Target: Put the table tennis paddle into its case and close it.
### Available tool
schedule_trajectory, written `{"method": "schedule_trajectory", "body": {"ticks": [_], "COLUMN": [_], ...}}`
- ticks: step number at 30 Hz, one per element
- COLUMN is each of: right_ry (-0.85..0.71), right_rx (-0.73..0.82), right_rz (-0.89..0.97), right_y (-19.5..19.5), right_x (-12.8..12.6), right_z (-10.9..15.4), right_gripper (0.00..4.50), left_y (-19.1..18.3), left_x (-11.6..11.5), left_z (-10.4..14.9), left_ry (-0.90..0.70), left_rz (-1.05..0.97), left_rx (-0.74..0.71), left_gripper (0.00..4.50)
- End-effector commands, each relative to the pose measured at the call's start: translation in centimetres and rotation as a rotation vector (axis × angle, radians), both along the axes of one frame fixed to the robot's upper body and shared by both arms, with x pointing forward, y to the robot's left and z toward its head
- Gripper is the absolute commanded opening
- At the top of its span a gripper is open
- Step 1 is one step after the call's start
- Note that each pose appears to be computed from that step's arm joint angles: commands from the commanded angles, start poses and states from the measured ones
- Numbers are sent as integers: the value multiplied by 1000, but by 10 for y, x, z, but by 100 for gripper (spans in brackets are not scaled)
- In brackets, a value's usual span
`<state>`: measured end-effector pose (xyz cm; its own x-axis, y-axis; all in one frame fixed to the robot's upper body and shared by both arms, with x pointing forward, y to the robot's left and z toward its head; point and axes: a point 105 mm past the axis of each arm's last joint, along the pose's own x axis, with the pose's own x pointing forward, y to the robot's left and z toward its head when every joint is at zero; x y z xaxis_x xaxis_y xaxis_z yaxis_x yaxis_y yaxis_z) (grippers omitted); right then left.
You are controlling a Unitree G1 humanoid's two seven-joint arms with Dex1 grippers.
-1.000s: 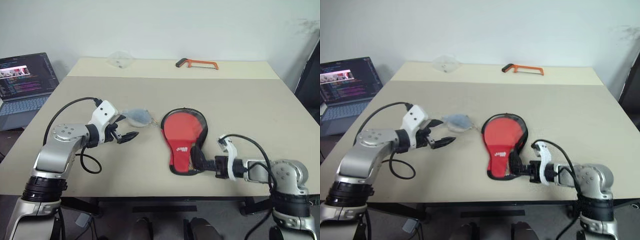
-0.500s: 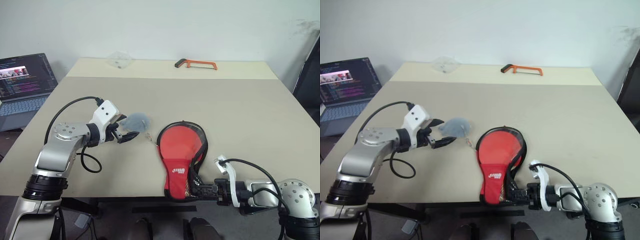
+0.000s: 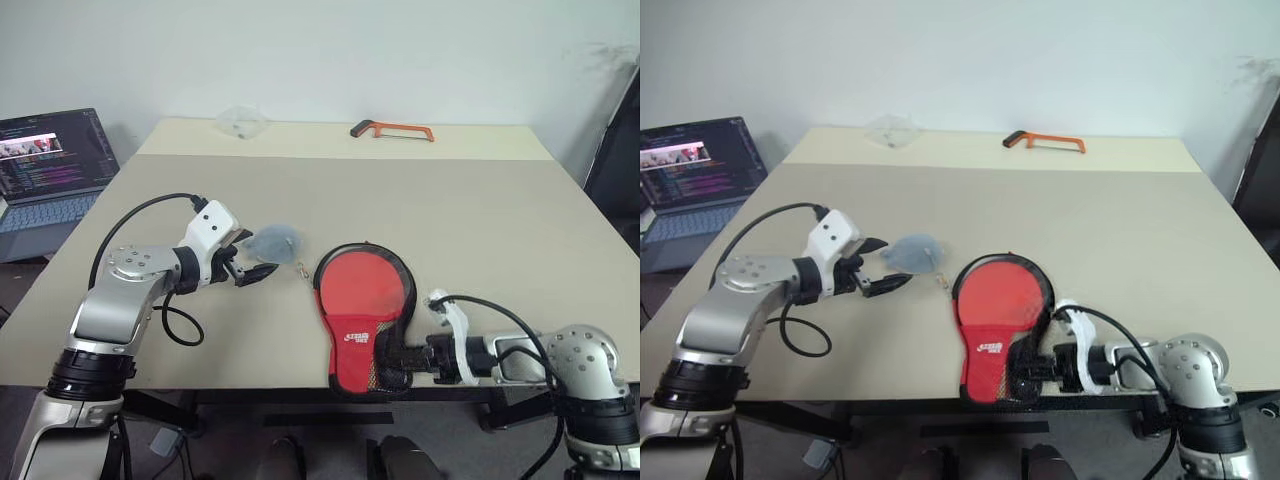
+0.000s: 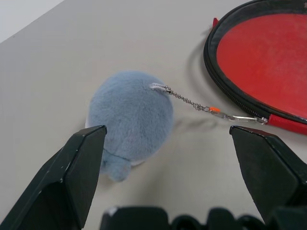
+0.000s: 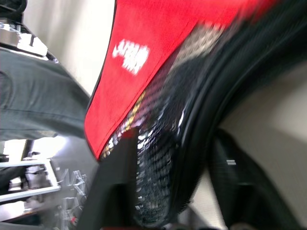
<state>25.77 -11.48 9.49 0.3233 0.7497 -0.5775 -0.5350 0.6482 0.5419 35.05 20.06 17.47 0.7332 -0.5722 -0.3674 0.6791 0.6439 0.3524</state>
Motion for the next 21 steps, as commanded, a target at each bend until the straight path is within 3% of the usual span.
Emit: {"method": "schedule_trajectory", "body": {"ticks": [1, 4, 6, 8, 11, 14, 18, 21], "right_ry": [-128, -304, -417, -659, -859, -1018, -971, -907], "right_rx": [-102, -294, -342, -300, -298, -305, -329, -317], "right_rz": [67, 105, 105, 69, 55, 30, 20, 16], "right_y": [-23, -51, -59, -37, -13, 26, 48, 54], "right_x": [-2, 7, 21, 51, 72, 92, 101, 99], "right_z": [28, 46, 61, 91, 104, 86, 40, 20], "right_gripper": [357, 444, 444, 444, 444, 444, 444, 444], "left_y": [6, 12, 15, 11, 5, -6, -17, -25], "left_x": [4, 7, 11, 18, 24, 30, 40, 49], "left_z": [15, 22, 26, 29, 29, 18, 9, 6], "left_ry": [-50, -66, -73, -71, -64, -26, 8, 22], "left_rz": [19, 46, 66, 87, 94, 82, 97, 112], "left_rx": [15, -6, -28, -78, -105, -92, -97, -139], "left_gripper": [450, 450, 450, 450, 450, 450, 450, 450]}}
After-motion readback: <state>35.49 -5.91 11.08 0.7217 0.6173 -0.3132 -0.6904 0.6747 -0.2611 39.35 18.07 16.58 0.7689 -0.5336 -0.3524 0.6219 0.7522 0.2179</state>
